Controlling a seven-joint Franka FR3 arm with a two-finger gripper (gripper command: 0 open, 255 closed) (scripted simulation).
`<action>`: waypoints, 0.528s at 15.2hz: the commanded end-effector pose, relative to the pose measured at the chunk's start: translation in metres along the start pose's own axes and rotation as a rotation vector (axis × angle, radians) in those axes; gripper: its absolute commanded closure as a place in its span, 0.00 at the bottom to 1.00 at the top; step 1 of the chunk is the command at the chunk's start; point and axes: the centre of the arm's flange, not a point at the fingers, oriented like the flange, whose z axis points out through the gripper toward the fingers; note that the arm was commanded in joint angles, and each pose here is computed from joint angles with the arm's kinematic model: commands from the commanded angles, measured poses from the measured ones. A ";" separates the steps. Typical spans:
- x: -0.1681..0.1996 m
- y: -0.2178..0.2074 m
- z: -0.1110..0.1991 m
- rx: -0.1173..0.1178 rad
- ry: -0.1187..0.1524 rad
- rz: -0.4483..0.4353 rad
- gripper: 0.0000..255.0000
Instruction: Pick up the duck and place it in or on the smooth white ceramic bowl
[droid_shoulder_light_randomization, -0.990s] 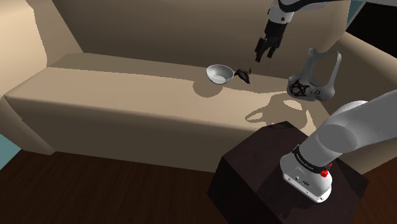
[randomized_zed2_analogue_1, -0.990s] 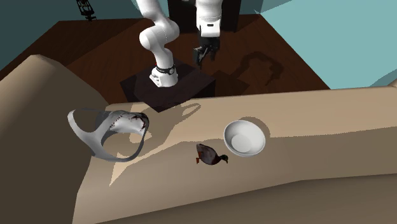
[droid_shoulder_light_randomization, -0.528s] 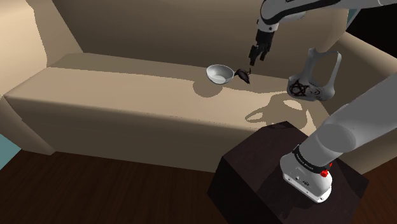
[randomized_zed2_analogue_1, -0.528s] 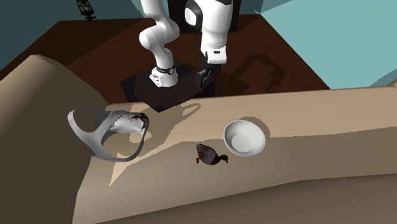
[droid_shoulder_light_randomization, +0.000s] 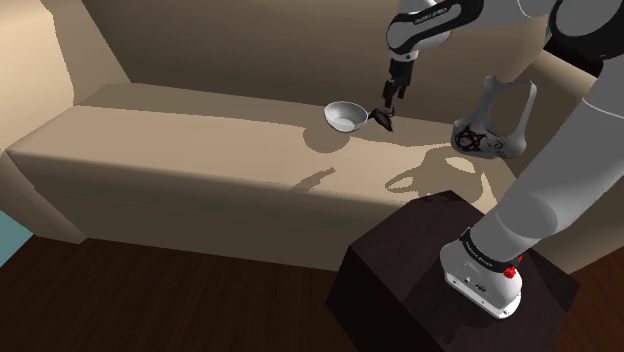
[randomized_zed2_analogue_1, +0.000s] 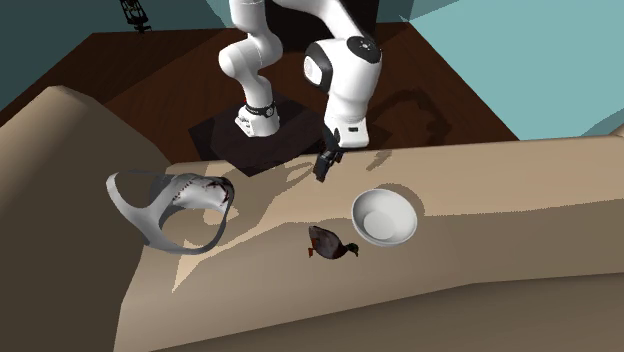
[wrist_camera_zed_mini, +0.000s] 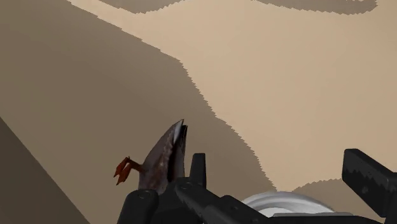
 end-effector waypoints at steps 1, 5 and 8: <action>0.018 0.014 0.015 -0.014 -0.012 -0.022 0.00; 0.053 0.040 0.044 -0.041 -0.034 -0.062 0.00; 0.080 0.059 0.066 -0.061 -0.051 -0.093 0.00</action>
